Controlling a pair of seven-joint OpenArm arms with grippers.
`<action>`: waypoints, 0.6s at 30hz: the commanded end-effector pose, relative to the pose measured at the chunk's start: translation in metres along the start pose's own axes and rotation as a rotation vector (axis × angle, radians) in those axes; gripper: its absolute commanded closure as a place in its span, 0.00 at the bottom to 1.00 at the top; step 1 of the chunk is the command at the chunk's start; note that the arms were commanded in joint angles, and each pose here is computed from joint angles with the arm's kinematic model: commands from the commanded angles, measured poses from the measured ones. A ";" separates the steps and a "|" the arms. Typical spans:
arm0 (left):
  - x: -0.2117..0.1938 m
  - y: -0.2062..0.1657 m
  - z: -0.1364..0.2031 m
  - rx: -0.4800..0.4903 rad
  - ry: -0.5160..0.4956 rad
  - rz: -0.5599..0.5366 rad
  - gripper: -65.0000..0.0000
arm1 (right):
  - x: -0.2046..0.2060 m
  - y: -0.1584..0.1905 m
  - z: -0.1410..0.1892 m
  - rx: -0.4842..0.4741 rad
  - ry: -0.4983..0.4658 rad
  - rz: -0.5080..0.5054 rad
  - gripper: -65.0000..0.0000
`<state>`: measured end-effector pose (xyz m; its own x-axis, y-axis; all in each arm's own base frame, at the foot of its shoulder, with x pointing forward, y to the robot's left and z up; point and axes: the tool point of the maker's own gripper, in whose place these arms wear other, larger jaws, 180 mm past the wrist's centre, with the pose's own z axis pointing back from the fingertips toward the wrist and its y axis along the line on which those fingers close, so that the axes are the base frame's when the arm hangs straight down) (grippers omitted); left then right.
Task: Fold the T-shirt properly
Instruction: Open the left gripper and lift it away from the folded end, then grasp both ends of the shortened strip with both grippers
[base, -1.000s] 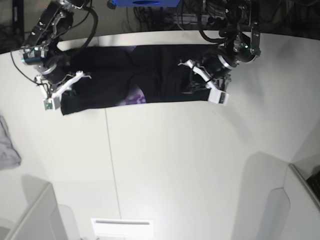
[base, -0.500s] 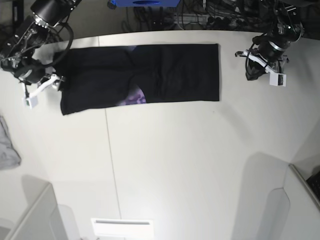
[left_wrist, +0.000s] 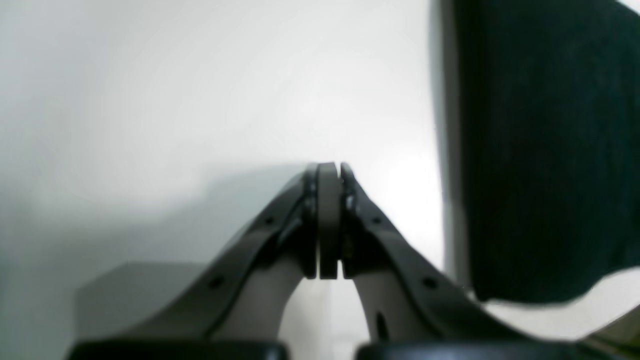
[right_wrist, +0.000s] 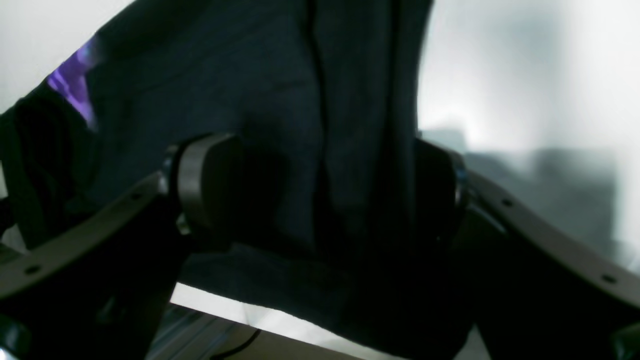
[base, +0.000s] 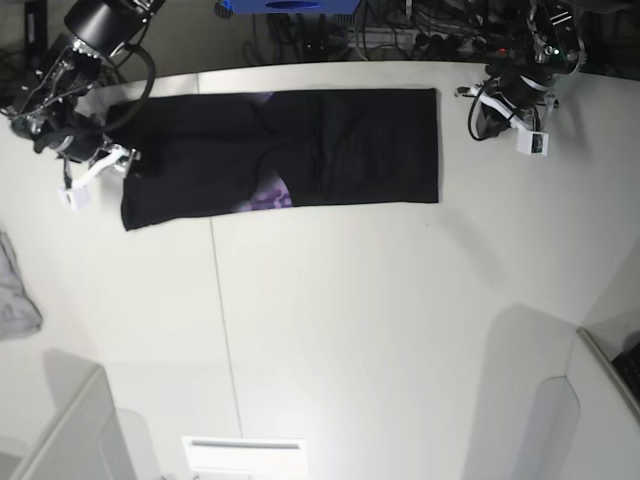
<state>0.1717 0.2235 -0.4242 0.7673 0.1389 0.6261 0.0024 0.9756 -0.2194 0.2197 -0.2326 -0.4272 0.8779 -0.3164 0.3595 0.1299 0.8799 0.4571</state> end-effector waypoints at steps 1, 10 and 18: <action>0.007 0.001 0.000 -0.007 -0.028 -0.001 1.00 | 0.004 -0.001 0.003 -0.007 0.002 0.017 0.27; -0.004 -0.030 -0.017 -0.091 0.014 -0.010 1.00 | -0.017 -0.006 -0.011 0.025 0.064 -0.047 0.43; -0.005 -0.049 -0.027 -0.145 0.028 -0.024 1.00 | -0.015 -0.006 -0.011 0.022 0.056 -0.045 0.82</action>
<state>0.1901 0.1703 -0.4329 0.7615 0.1310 0.6348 0.1070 0.9405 -0.3225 0.2176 -0.2249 -0.4414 0.8783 -0.3564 0.3188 0.1533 0.8414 0.5182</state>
